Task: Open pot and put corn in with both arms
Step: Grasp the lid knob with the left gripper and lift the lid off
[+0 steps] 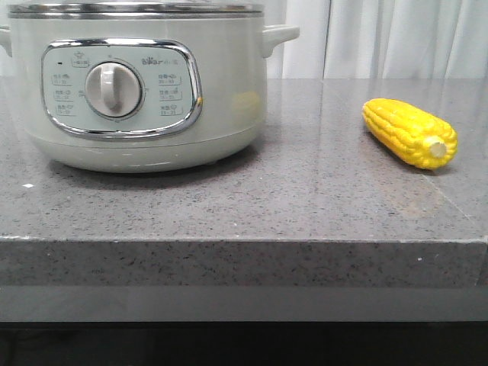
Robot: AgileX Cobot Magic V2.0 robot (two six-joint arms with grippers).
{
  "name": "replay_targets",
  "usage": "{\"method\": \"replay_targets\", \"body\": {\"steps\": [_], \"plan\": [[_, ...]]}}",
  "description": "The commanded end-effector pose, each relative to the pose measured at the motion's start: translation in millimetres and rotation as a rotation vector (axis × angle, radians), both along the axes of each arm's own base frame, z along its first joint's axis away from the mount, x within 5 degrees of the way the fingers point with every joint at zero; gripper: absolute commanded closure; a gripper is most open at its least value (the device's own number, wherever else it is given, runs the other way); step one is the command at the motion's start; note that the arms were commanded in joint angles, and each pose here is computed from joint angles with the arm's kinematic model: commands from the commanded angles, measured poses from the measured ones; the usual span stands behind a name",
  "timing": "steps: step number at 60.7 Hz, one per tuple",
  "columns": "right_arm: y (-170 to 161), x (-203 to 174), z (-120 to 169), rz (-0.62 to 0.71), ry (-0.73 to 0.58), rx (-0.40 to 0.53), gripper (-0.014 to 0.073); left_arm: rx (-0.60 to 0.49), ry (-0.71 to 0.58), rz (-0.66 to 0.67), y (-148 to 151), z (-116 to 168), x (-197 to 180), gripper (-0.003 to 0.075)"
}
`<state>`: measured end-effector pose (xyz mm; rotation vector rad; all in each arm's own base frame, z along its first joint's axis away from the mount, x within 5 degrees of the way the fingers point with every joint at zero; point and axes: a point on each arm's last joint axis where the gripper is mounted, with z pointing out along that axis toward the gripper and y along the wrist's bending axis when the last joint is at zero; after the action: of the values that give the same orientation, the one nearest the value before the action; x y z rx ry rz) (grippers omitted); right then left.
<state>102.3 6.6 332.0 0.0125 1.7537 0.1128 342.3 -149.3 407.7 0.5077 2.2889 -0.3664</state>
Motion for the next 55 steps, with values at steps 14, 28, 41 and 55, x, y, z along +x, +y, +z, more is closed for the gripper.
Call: {"method": "replay_targets", "body": {"steps": [14,28,41,55], "plan": [[-2,1,16,-0.018,-0.09,-0.005,0.0039,-0.056,-0.077,-0.011,0,29,-14,0.0326],[-2,1,16,-0.018,-0.09,-0.005,0.0039,-0.058,-0.082,-0.011,0,30,-13,0.0451],[-2,1,16,-0.018,-0.09,-0.005,0.0039,-0.071,-0.182,-0.005,5,54,-20,0.0457],[-2,1,16,-0.018,-0.091,-0.005,0.0039,-0.103,-0.338,-0.016,22,96,-62,0.0457]]}}
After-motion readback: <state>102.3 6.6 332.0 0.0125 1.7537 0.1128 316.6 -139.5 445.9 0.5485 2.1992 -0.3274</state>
